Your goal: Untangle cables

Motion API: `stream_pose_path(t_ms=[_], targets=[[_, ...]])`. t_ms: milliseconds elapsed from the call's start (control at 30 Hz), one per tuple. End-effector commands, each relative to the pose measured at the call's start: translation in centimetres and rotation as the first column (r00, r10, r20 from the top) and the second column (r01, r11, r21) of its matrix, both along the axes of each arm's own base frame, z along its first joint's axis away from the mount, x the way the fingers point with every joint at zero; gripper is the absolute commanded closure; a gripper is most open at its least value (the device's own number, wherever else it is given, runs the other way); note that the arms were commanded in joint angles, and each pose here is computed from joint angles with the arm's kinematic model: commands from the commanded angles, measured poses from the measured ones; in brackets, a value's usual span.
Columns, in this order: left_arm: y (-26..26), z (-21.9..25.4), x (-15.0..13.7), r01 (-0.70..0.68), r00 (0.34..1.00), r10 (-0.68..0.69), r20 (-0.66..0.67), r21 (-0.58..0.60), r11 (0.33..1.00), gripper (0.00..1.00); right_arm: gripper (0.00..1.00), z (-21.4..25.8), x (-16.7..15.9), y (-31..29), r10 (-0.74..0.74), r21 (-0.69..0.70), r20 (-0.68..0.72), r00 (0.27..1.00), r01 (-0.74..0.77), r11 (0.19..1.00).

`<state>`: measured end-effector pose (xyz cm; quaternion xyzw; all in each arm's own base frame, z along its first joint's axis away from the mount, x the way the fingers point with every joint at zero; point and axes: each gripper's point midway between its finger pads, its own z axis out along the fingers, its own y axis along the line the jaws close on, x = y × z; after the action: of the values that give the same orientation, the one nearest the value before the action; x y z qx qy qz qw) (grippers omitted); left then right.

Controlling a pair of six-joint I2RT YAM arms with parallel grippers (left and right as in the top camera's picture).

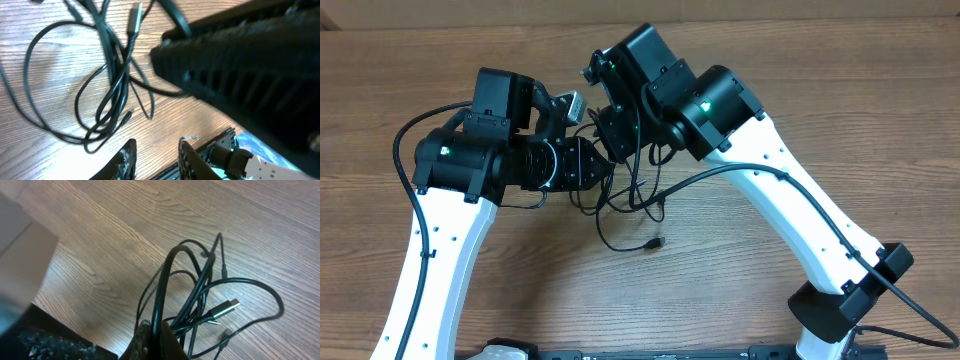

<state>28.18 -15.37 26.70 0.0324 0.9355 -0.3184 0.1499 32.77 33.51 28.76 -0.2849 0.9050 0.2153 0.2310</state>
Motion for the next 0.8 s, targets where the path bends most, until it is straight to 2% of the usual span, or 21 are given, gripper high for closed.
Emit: stream_pose_path(t_ms=[0, 200, 533, 767], targets=[[0.7, -0.3, 0.2, -0.004, 1.000, 0.003, 0.027, 0.049, 0.999, 0.73, 0.96, 3.3, 0.0, -0.3, 0.002, 0.062, 0.068, 0.998, -0.006, 0.998], [1.9, -1.5, 1.1, -0.046, 0.998, 0.040, 0.047, 0.126, 0.991, 0.73, 0.96, 4.5, 0.1, 0.2, 0.011, 0.105, 0.096, 0.995, -0.021, 0.994], [0.4, -5.2, 1.6, -0.035, 0.999, 0.035, 0.007, 0.036, 0.999, 0.73, 0.96, 10.4, -0.2, 0.2, 0.006, 0.206, 0.201, 0.980, -0.048, 0.977], [0.3, -5.5, 2.2, -0.038, 0.999, 0.037, 0.030, 0.027, 0.999, 0.73, 0.96, 13.9, -2.4, 0.5, 0.059, 0.297, 0.224, 0.973, -0.126, 0.947]])
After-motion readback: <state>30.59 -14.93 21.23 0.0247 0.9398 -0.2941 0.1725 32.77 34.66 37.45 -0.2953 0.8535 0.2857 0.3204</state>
